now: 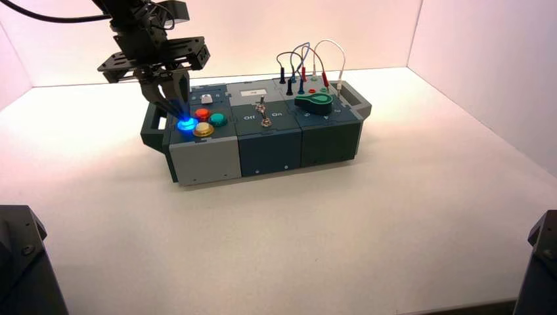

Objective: Push the blue button with the left gripper.

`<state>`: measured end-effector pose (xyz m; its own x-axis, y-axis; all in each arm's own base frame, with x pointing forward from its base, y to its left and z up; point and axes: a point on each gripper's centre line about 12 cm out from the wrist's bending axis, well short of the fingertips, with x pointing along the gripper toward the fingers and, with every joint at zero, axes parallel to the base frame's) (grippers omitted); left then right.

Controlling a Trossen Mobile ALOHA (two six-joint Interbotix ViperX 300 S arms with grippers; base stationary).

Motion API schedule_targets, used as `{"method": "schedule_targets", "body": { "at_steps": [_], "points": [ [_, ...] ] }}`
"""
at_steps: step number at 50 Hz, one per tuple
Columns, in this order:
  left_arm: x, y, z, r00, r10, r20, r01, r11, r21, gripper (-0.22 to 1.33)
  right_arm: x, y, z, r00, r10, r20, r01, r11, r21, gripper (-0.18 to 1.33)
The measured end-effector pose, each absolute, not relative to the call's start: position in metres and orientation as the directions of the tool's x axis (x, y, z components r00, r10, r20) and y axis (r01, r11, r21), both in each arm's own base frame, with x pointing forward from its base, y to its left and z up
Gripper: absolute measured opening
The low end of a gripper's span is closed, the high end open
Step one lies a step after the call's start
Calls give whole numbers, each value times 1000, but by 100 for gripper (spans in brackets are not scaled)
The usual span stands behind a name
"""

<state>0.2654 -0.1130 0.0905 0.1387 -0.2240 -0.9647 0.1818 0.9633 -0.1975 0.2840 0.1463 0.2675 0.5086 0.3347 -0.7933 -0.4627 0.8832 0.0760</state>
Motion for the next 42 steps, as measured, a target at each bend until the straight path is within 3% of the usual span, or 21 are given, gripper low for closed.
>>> {"method": "schedule_targets", "body": {
  "at_steps": [42],
  "points": [
    [267, -114, 88, 130, -224, -966, 177, 964, -200, -16, 289, 147, 262, 509, 328, -796, -459, 886, 71, 87]
  ]
}}
